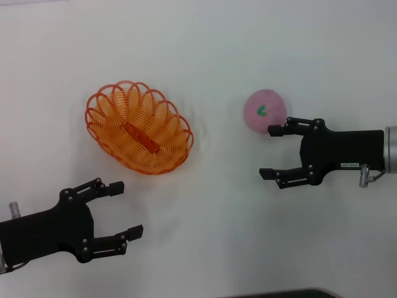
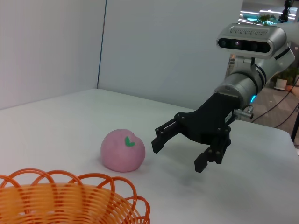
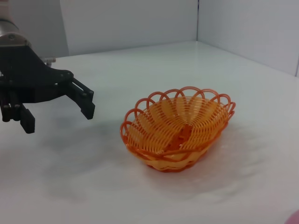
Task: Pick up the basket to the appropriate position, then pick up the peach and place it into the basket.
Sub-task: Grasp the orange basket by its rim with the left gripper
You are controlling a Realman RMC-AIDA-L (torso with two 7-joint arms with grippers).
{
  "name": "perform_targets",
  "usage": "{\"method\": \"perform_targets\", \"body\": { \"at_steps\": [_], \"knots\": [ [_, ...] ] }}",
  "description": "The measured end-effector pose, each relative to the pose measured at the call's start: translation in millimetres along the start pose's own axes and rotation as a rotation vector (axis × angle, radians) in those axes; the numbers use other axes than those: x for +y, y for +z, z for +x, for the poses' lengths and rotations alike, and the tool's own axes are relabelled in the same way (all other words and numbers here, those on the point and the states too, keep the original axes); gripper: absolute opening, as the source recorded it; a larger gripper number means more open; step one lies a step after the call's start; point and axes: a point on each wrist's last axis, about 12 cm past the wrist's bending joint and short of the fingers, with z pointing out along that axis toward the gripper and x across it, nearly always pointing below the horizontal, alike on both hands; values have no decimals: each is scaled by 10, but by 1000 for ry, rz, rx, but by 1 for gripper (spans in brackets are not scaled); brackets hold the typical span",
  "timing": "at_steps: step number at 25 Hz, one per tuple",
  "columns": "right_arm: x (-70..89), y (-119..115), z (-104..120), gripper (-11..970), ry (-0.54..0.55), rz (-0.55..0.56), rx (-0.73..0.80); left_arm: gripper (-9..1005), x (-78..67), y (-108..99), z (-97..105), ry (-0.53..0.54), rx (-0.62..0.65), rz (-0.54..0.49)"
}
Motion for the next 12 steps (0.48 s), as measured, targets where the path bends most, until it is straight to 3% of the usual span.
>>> {"method": "perform_targets", "body": {
  "at_steps": [12],
  "knots": [
    [-6, 3, -8, 941, -2, 1, -3, 873, -2, -34, -23, -10, -33, -14]
  ]
}}
